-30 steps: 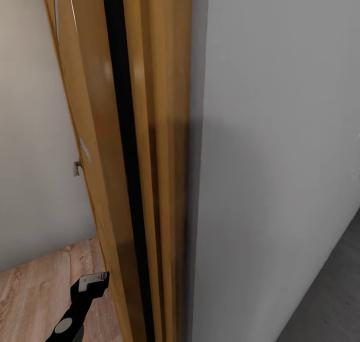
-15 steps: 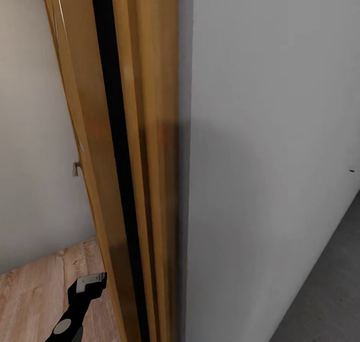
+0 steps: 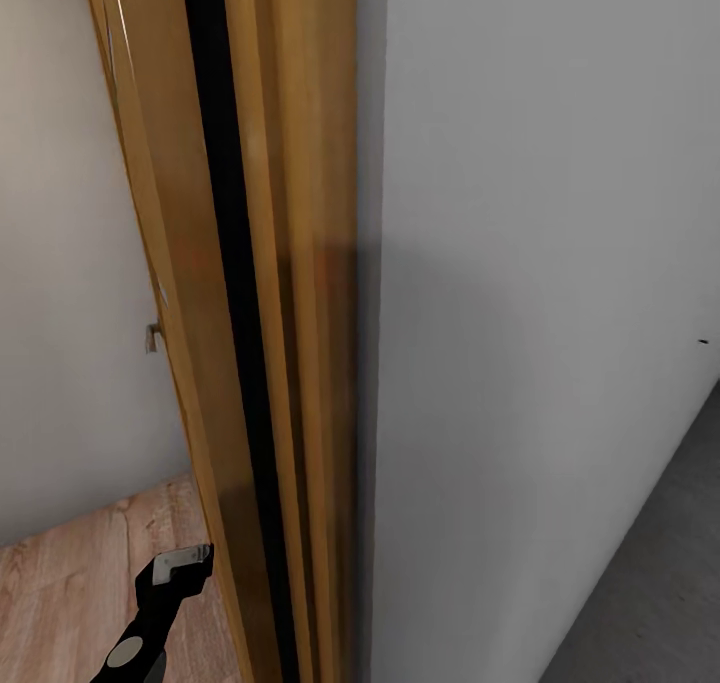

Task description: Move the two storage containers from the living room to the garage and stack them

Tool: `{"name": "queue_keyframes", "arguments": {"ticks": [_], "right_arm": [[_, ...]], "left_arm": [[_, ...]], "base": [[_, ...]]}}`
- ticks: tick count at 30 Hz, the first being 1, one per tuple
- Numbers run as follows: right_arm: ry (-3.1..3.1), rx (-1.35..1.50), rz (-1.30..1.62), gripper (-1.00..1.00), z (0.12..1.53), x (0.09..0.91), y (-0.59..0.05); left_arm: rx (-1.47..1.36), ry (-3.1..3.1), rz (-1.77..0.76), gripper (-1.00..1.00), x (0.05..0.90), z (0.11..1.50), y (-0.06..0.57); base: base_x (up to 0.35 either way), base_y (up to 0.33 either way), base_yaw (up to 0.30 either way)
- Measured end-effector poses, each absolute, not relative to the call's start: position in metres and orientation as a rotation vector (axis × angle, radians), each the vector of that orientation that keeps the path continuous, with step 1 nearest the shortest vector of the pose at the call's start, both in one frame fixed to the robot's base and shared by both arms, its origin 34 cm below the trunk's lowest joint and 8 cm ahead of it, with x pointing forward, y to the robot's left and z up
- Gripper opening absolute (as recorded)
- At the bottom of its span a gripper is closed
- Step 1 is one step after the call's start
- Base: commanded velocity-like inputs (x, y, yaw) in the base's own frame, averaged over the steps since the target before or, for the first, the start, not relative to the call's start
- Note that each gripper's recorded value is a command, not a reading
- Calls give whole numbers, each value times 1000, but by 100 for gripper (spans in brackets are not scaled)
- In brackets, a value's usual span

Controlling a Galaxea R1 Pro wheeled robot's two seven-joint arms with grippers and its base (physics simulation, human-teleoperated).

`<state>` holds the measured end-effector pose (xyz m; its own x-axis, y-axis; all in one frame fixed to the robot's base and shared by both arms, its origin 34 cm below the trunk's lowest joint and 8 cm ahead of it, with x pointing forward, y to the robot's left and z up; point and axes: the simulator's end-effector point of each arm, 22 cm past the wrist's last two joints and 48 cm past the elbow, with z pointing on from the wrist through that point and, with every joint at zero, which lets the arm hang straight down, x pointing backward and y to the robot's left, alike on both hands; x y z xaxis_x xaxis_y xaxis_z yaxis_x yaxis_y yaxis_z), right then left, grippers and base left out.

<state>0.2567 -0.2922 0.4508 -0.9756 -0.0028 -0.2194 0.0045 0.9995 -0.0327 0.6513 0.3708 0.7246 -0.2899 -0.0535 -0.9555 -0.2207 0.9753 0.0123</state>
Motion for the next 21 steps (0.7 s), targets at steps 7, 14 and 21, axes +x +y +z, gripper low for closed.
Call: {"name": "queue_keyframes", "arguments": {"ticks": [7, 14, 21], "right_arm": [[2920, 1, -48, 100, 451, 257, -292], [2920, 1, -48, 100, 451, 257, -292], [2920, 1, -48, 100, 451, 257, -292]], "left_arm": [[-199, 1862, 165, 100, 651, 725, 371], [-199, 1862, 166, 100, 651, 725, 371], [-199, 1862, 166, 100, 651, 725, 371]], "base": [[0, 0, 0], [0, 0, 0], [0, 0, 0]]}}
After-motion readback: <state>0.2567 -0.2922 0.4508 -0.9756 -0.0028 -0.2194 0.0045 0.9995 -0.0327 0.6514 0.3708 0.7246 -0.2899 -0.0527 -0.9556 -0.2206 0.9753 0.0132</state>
